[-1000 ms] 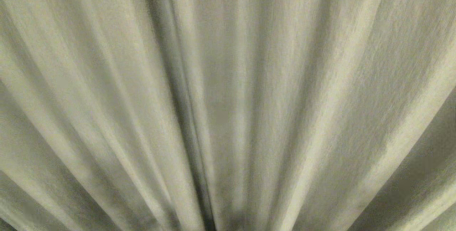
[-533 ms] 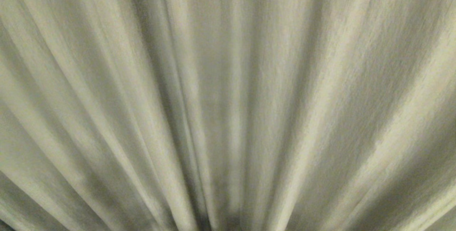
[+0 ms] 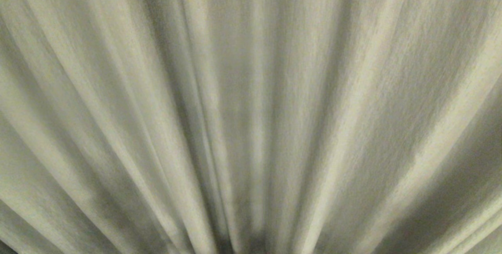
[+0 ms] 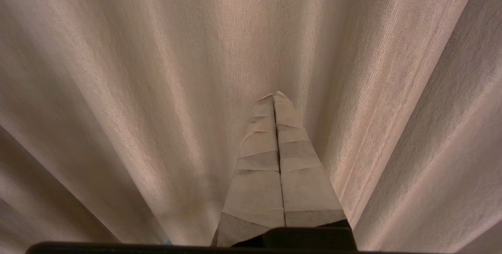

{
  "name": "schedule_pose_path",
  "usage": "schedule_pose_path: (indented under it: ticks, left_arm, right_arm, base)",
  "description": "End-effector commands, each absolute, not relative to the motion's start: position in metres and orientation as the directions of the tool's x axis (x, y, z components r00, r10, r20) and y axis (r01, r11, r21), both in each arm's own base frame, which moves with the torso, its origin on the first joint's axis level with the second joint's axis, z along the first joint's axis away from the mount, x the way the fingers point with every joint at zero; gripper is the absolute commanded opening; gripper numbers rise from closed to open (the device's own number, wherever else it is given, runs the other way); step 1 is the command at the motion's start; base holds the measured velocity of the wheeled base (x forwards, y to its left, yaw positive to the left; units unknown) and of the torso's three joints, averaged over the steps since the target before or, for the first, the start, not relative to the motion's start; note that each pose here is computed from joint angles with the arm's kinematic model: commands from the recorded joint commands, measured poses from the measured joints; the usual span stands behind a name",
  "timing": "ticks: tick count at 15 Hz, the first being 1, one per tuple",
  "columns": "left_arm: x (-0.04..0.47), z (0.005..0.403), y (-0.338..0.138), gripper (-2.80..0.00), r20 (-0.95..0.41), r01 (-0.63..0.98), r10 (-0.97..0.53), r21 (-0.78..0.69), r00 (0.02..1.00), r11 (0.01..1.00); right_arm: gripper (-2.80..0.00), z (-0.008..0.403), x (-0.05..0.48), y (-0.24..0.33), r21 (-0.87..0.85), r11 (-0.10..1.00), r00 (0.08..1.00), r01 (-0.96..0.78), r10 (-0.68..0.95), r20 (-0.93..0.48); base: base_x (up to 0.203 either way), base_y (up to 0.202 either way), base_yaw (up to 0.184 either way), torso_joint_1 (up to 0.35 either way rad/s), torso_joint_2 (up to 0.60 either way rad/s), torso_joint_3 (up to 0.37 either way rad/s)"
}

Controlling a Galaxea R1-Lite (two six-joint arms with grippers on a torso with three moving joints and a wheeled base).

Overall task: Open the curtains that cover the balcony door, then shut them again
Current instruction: Close the outer curtains on both sides

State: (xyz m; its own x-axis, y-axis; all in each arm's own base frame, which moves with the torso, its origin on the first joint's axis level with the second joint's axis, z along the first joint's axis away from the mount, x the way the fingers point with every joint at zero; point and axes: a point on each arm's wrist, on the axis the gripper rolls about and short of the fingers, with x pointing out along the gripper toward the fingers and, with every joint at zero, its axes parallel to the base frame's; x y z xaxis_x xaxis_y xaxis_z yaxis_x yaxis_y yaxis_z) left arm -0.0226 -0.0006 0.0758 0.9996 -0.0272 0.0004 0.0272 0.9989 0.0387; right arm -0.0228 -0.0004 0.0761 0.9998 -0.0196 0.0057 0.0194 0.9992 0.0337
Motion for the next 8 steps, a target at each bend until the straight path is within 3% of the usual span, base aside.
schedule_pose_path:
  ticks: [1,8]
  left_arm:
    - [-0.0228,0.0756,-0.0006,-2.80,0.002,0.028,-0.028,0.041,1.000,0.999]
    - [-0.0228,0.0758,-0.0006,-2.80,0.003,0.026,-0.026,0.035,1.000,0.999]
  right_arm:
    - [-2.80,0.0762,-0.0228,-0.0004,0.034,0.999,1.000,0.020,-0.020,0.007]
    - [-2.80,0.0761,-0.0228,-0.0004,0.034,0.999,1.000,0.020,-0.020,0.006]
  base:
    - [0.000,0.000,0.000,0.000,0.00,0.000]
    - [0.000,0.000,0.000,0.000,0.00,0.000]
